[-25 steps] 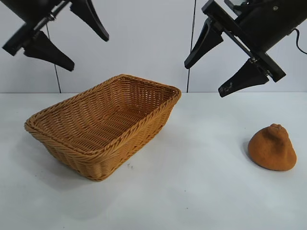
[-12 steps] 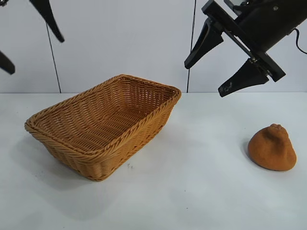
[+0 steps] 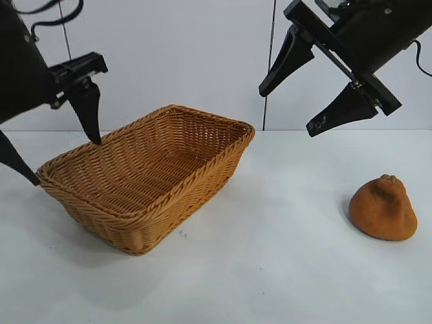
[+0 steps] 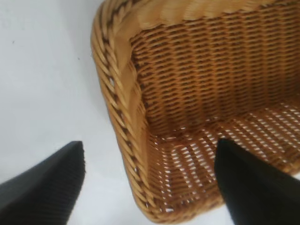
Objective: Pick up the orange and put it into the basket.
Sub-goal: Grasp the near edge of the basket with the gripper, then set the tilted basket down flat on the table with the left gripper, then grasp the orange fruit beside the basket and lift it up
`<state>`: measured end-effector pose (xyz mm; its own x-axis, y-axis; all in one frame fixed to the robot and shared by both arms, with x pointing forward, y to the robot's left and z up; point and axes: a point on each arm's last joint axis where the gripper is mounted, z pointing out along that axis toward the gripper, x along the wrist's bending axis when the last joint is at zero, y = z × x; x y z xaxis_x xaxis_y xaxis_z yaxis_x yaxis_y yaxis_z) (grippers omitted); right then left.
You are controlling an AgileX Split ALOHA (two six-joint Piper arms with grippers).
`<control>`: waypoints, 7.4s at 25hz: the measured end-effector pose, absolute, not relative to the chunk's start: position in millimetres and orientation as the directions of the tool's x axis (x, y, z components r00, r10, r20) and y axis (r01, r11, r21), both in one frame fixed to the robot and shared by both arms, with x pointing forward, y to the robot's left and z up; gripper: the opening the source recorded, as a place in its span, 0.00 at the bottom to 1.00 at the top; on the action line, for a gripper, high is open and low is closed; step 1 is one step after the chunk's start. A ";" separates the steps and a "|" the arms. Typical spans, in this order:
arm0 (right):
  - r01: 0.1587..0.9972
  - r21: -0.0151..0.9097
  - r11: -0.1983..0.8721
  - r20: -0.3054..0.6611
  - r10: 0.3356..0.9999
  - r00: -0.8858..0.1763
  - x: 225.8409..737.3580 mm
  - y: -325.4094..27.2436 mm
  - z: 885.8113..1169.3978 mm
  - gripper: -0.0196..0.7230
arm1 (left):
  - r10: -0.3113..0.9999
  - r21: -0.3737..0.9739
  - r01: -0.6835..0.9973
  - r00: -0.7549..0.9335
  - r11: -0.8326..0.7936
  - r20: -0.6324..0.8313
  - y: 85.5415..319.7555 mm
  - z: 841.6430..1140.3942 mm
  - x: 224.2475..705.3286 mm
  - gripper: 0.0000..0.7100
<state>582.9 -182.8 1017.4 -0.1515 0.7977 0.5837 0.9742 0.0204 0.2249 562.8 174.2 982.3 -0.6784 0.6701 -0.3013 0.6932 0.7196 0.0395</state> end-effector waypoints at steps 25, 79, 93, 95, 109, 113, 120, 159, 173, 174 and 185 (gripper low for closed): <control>0.979 0.204 0.013 0.591 0.796 -0.133 581.7 -182.6 1017.3 0.78 | 0.612 -0.017 0.625 -0.769 0.780 -0.185 191.5 900.8 588.7 0.17; 0.983 0.179 0.026 0.597 0.791 -0.130 579.1 -182.1 1017.2 0.78 | 0.951 0.039 0.998 -0.039 0.054 -0.306 160.4 956.8 663.5 0.82; 0.983 0.179 0.026 0.597 0.791 -0.130 579.1 -182.1 1017.2 0.77 | 0.998 0.327 0.944 0.055 -0.039 -0.040 211.5 1062.2 674.0 0.83; 0.983 0.179 0.026 0.597 0.791 -0.130 579.1 -182.1 1017.2 0.77 | 0.999 0.330 0.944 0.037 -0.023 -0.035 225.2 1064.0 675.8 0.83; 0.984 0.178 0.027 0.598 0.791 -0.130 579.0 -182.1 1017.2 0.76 | 1.000 0.310 0.951 0.013 -0.017 0.014 279.7 1101.3 576.7 0.83; 0.984 0.178 0.027 0.598 0.791 -0.130 579.0 -182.1 1017.2 0.76 | 1.000 0.314 0.949 0.020 -0.025 0.018 284.7 1108.5 509.9 0.83; 0.984 0.173 0.032 0.599 0.790 -0.130 578.3 -182.0 1017.2 0.76 | 1.000 0.369 0.929 0.022 -0.026 0.016 293.2 1095.3 393.6 0.83; 0.968 0.237 0.083 0.030 0.995 -0.093 582.6 -243.1 1034.3 0.76 | 0.999 0.891 0.455 0.040 0.015 -0.037 303.0 1053.0 232.7 0.83; 0.998 0.060 -0.029 0.052 0.998 0.025 612.1 -277.5 955.0 0.76 | 0.999 0.891 0.455 0.040 0.015 -0.037 303.0 1053.0 232.7 0.83; 0.998 0.050 -0.034 0.061 0.998 0.031 615.0 -276.6 945.2 0.76 | 0.999 0.891 0.455 0.040 0.015 -0.037 303.0 1053.0 232.7 0.83; 0.999 -0.036 -0.020 0.066 0.998 0.022 623.2 -275.2 892.7 0.30 | 0.999 0.891 0.455 0.040 0.015 -0.037 303.0 1053.0 232.7 0.82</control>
